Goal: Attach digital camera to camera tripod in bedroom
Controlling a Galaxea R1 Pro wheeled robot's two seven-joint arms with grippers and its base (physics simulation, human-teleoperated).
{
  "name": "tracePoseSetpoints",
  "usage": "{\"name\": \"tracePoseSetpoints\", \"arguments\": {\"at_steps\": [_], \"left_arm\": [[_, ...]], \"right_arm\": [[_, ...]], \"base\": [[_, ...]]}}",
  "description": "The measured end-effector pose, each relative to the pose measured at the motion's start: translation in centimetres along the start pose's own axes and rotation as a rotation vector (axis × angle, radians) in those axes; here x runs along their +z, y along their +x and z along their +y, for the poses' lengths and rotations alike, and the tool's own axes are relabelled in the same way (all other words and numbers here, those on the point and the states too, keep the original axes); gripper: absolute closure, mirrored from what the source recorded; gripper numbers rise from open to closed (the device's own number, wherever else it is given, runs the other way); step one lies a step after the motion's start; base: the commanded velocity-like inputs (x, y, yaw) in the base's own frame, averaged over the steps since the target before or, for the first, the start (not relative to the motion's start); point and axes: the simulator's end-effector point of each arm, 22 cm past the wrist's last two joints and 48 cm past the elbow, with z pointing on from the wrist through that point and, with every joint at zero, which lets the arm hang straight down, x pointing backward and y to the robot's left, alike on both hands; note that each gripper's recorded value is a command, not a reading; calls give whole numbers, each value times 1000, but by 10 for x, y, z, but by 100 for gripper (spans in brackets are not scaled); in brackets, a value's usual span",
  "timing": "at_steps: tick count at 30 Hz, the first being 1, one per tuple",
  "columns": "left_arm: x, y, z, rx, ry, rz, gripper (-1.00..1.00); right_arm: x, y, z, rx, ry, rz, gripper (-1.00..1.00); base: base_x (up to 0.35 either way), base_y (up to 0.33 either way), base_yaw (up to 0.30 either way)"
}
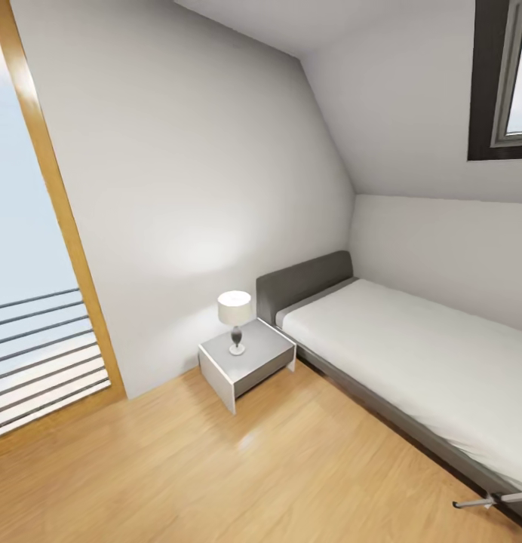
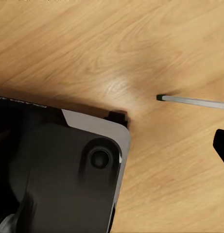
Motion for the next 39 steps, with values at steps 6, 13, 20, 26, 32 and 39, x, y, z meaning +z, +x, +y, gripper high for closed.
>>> {"name": "tracePoseSetpoints", "arguments": {"at_steps": [6,13,20,26,32,39], "left_arm": [[0,0,0,0,0,0,100],[0,0,0,0,0,0,100],[0,0,0,0,0,1,100],[0,0,0,-2,1,0,100],[0,0,0,-2,0,0,100],[0,-1,1,-4,-1,0,100]], "right_arm": [[0,0,1,0,-1,-1,-100],[0,-1,1,-1,-1,-4,-100],[0,-1,2,-1,-3,-4,-100],[0,0,2,1,-2,1,-100],[0,0,1,2,-1,2,-100],[0,1,1,3,-1,3,-100]], "base": [[0,325,0],[0,325,0],[0,244,-27],[0,47,-193],[0,11,-260],[0,2,-281]]}}
